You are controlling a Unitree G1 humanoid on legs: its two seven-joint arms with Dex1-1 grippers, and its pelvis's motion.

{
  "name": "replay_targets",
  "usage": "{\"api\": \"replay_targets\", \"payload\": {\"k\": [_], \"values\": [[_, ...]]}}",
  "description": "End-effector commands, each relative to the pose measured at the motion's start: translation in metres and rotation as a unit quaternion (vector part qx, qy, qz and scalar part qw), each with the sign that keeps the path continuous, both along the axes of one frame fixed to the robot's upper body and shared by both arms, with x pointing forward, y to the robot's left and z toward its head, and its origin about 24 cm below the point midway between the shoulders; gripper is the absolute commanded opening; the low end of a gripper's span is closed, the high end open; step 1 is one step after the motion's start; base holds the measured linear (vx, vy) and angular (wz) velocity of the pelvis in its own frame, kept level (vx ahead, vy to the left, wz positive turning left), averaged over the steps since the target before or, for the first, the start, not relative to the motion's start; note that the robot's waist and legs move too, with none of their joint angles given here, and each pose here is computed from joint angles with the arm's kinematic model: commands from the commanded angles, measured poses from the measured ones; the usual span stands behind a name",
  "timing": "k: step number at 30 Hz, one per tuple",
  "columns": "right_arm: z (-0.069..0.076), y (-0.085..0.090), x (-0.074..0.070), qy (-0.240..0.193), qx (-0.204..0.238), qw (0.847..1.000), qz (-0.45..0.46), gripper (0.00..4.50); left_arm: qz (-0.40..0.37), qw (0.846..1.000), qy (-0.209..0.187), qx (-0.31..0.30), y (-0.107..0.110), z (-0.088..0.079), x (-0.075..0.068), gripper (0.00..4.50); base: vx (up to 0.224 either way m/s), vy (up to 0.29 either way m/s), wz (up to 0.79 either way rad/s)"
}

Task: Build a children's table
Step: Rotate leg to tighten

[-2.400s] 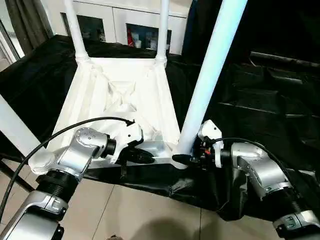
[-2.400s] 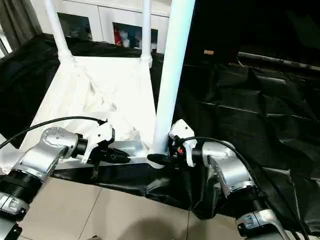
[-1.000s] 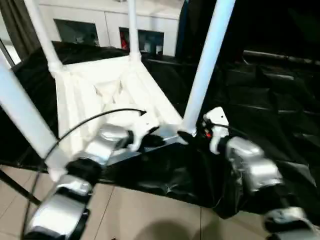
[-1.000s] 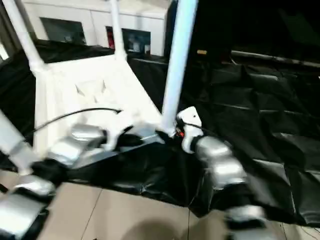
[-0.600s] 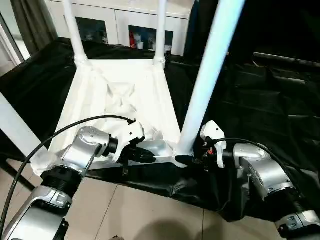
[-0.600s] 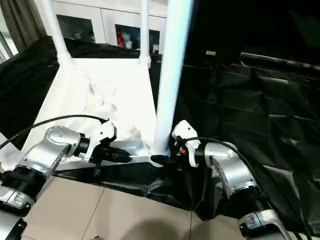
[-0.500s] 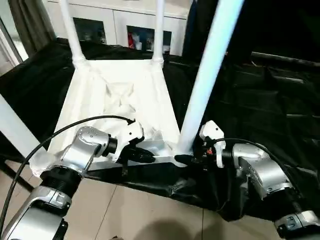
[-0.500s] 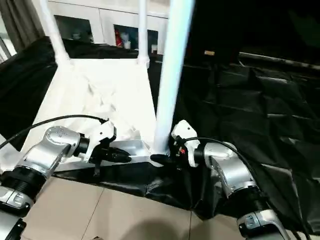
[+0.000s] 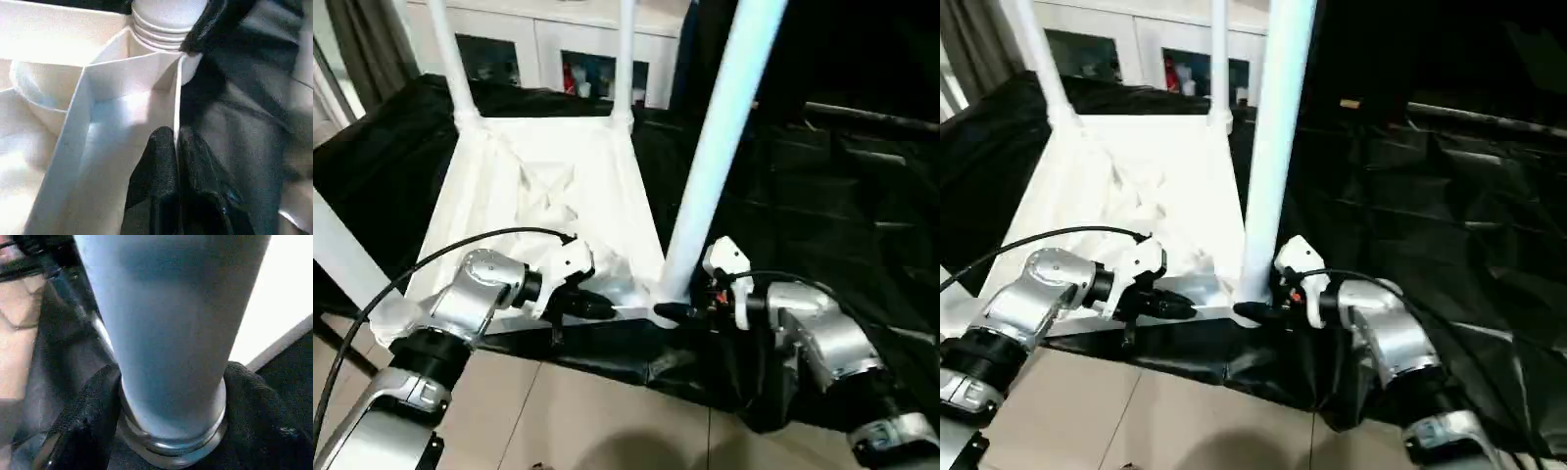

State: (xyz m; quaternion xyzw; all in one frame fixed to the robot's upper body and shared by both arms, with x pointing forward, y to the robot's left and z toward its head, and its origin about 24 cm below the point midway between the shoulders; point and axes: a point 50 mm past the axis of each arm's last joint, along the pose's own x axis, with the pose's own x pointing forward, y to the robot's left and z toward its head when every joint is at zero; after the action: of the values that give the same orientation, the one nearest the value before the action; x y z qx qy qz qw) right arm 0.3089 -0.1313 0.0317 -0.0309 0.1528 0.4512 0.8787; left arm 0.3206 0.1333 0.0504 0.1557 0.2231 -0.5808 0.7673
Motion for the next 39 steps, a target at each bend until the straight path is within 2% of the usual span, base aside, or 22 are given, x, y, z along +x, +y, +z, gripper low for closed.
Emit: {"api": "replay_targets", "payload": {"k": [1,3,8,11,14,15,16,18,20,22,24,26,28,29,33,34,37,39], "values": [[-0.003,0.006,0.01,-0.013,0.003,0.995,-0.097,2.72,0.029,1.0,-0.009,-0.002,-0.022,-0.007,0.005,0.0,0.0,0.0,0.0],[-0.004,0.01,0.012,-0.015,0.006,0.99,-0.139,2.72,0.044,0.999,-0.011,0.001,-0.03,-0.009,0.008,0.0,0.0,0.0,0.0],[-0.012,0.026,0.019,-0.001,0.013,0.962,-0.272,2.72,0.106,0.994,-0.022,0.007,-0.065,-0.012,0.018,0.0,0.0,0.0,0.0],[-0.014,0.036,0.02,-0.002,0.008,0.959,-0.282,2.72,0.114,0.993,-0.029,0.009,-0.077,-0.012,0.019,0.0,0.0,0.0,0.0],[-0.012,0.049,0.021,-0.01,0.013,0.965,-0.263,2.72,0.095,0.995,-0.039,0.005,-0.085,-0.011,0.018,0.0,0.0,0.0,0.0],[-0.01,0.05,0.021,-0.013,0.022,0.965,-0.261,2.72,0.093,0.995,-0.038,0.003,-0.084,-0.01,0.018,0.0,0.0,0.0,0.0],[-0.008,0.05,0.021,-0.013,0.035,0.964,-0.263,3.07,0.092,0.995,-0.039,0.002,-0.082,-0.009,0.018,0.0,0.0,0.0,0.0],[-0.004,0.05,0.021,-0.019,0.05,0.965,-0.257,3.42,0.091,0.995,-0.038,0.001,-0.078,-0.009,0.019,0.0,0.0,0.0,0.0],[0.003,0.049,0.022,-0.034,0.067,0.971,-0.226,3.44,0.082,0.996,-0.044,-0.002,-0.068,-0.007,0.02,0.0,0.0,0.0,0.0],[0.004,0.048,0.022,-0.039,0.065,0.973,-0.218,3.63,0.081,0.996,-0.044,-0.003,-0.065,-0.007,0.02,0.0,0.0,0.0,0.0],[0.011,0.038,0.022,-0.043,0.071,0.98,-0.18,3.85,0.069,0.996,-0.047,0.005,-0.051,-0.007,0.02,0.0,0.0,0.0,0.0],[0.019,0.021,0.018,-0.059,0.045,0.99,-0.116,3.96,0.045,0.998,-0.047,-0.003,-0.036,-0.004,0.017,0.0,0.0,0.0,0.0],[0.02,0.015,0.016,-0.064,0.03,0.993,-0.094,3.96,0.031,0.998,-0.046,-0.012,-0.032,-0.002,0.015,0.0,0.0,0.0,0.0],[0.022,0.005,0.009,-0.061,0.006,0.998,-0.033,3.96,0.002,0.999,-0.034,-0.027,-0.022,0.001,0.01,0.0,0.0,0.0,0.0],[0.023,-0.005,0.0,-0.056,-0.015,0.998,0.024,3.96,-0.029,0.999,-0.017,-0.027,-0.014,0.003,0.004,0.0,0.0,0.0,0.0],[0.024,-0.01,-0.006,-0.048,-0.025,0.997,0.063,3.96,-0.06,0.998,0.009,-0.021,-0.005,0.002,-0.003,0.0,0.0,0.0,0.0],[0.023,-0.013,-0.013,-0.034,-0.04,0.993,0.109,3.96,-0.098,0.994,0.047,-0.019,0.004,0.002,-0.014,0.0,0.0,0.0,0.0],[0.022,-0.012,-0.015,-0.028,-0.046,0.991,0.126,3.96,-0.096,0.994,0.046,-0.019,0.006,0.001,-0.014,0.0,0.0,0.0,0.0]]}}
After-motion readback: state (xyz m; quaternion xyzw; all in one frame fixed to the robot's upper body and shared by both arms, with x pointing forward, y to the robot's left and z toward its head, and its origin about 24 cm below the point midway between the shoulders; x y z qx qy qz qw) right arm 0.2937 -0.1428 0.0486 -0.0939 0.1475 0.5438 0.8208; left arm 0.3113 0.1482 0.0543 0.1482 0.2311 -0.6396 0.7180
